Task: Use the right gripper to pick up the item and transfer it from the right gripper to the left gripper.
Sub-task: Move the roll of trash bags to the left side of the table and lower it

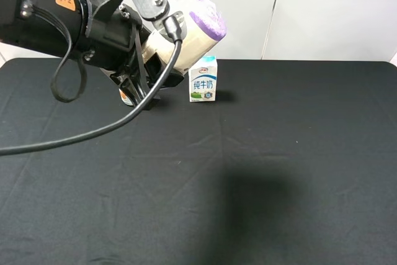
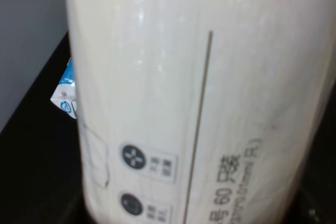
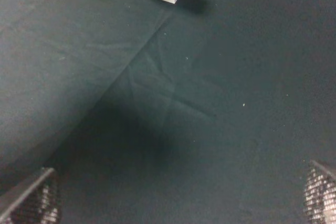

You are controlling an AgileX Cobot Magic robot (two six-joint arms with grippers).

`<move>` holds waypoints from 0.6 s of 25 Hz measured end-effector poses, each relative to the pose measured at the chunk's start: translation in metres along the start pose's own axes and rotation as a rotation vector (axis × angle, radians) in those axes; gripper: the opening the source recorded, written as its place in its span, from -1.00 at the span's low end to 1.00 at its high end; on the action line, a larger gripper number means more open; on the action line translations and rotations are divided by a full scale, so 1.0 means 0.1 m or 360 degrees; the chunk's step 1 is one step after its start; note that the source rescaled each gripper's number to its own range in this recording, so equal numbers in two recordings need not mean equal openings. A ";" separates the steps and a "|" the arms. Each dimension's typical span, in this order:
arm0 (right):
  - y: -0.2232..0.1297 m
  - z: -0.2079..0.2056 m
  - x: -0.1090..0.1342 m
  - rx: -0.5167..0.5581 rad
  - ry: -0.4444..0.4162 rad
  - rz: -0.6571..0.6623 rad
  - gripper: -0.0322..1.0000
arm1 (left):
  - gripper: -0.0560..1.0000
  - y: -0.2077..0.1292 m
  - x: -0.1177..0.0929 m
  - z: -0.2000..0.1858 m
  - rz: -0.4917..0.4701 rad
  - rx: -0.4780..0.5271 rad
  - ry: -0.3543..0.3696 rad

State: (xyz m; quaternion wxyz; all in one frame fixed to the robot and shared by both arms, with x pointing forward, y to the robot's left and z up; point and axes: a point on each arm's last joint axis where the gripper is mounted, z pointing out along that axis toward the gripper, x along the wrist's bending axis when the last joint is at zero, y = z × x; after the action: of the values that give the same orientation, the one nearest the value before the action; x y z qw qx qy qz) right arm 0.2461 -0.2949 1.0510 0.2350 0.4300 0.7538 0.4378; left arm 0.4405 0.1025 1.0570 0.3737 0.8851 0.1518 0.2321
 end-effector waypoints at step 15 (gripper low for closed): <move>0.00 -0.01 -0.01 -0.0021 -0.0168 0.0098 0.99 | -0.88 0.00 0.00 0.00 -0.0002 0.0000 0.0000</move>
State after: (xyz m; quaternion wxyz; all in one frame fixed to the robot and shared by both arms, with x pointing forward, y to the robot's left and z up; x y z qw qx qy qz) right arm 0.2455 -0.2964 1.0512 0.2638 0.4740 0.7238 0.4266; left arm 0.4404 0.1024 1.0570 0.3739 0.8851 0.1521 0.2318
